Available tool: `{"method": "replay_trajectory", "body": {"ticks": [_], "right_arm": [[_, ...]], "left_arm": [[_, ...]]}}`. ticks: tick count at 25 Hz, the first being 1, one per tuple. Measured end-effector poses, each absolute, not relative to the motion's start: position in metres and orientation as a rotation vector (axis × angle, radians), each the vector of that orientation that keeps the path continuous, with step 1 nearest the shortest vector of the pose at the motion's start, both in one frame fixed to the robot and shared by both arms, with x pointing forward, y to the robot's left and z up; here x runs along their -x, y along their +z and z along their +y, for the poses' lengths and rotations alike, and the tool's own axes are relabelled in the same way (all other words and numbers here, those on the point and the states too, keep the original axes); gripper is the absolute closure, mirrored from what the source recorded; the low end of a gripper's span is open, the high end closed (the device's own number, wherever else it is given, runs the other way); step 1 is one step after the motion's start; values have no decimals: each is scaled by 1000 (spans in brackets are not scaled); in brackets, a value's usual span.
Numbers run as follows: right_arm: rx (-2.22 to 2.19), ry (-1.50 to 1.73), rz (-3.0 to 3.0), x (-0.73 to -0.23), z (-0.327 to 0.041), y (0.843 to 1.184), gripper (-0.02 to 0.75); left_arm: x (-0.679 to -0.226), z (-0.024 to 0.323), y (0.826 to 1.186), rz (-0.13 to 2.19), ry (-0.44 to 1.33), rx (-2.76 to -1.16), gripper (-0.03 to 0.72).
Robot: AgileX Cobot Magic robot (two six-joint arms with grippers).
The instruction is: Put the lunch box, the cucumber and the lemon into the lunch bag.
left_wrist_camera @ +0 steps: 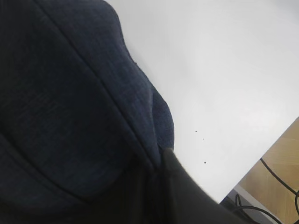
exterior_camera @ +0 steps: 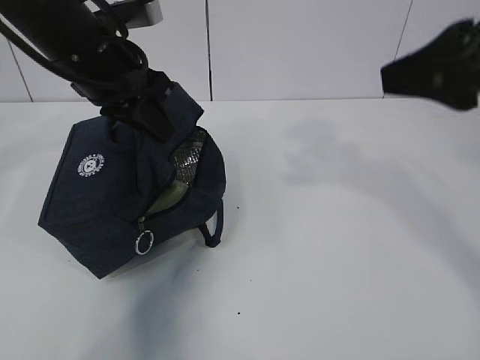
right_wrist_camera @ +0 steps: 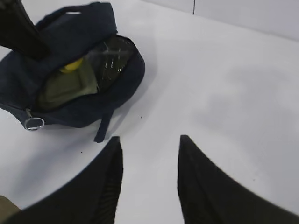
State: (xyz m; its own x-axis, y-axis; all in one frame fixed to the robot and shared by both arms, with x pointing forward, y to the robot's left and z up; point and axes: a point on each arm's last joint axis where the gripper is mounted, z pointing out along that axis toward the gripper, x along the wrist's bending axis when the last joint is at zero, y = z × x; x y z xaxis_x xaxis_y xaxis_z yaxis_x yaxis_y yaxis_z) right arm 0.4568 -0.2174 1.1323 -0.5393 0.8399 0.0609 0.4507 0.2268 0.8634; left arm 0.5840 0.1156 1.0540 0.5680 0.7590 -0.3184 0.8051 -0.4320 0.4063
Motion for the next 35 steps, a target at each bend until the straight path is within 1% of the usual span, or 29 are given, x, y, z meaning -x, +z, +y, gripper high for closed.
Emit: {"method": "replay_trajectory", "body": {"ticks": [3, 11, 16, 19, 22, 24, 27, 35], "right_arm": [[-1297, 1228, 2091, -464, -217, 1100, 441], [-1622, 1311, 2075, -500, -203, 1056, 441], [-1642, 1339, 2190, -523, -190, 1017, 438], [-1659, 1436, 2256, -531, -180, 998, 398], [-1711, 1507, 2277, -542, -173, 980, 328], [-1739, 1536, 2301, -550, -168, 971, 305], [-1740, 1584, 2367, -563, -160, 959, 294], [-1722, 1703, 2453, -603, -142, 933, 293]], "left_arm": [[-584, 116, 1054, 1251, -118, -2284, 674], [-584, 116, 1054, 1251, -118, -2284, 674], [-584, 116, 1054, 1251, -118, -2284, 674], [-584, 115, 1054, 1251, -119, -2283, 674], [-584, 115, 1054, 1251, -119, -2283, 674], [-584, 115, 1054, 1251, -119, -2283, 674], [-584, 116, 1054, 1251, -123, -2285, 674], [-581, 116, 1053, 1252, -149, -2303, 674]]}}
